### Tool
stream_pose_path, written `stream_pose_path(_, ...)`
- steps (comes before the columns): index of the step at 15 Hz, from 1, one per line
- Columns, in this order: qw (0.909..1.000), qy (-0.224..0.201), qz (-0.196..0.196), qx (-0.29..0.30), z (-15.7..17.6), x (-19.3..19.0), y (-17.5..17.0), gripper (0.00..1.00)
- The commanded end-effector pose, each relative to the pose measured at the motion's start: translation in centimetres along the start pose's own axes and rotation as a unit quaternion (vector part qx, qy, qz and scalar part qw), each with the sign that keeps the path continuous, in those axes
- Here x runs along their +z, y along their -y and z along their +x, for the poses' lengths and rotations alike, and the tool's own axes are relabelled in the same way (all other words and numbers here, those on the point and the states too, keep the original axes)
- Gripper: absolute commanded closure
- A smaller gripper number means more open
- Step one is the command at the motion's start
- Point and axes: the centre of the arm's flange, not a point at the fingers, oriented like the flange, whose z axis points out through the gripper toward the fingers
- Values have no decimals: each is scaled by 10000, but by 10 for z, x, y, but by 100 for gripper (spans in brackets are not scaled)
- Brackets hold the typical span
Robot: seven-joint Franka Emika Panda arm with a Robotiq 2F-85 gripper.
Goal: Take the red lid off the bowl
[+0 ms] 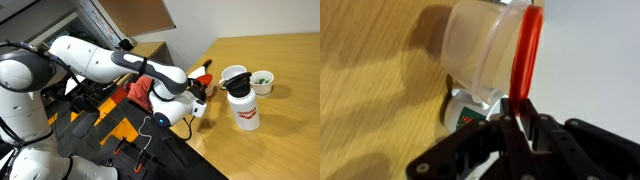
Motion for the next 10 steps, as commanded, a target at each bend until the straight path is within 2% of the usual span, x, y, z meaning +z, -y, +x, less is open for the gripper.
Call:
stream_pose_path(1, 10000, -16, -27, -76, -3, -2, 9, 96)
stream_pose_path(10, 9969, -282, -329, -650, -20, 7, 20, 96)
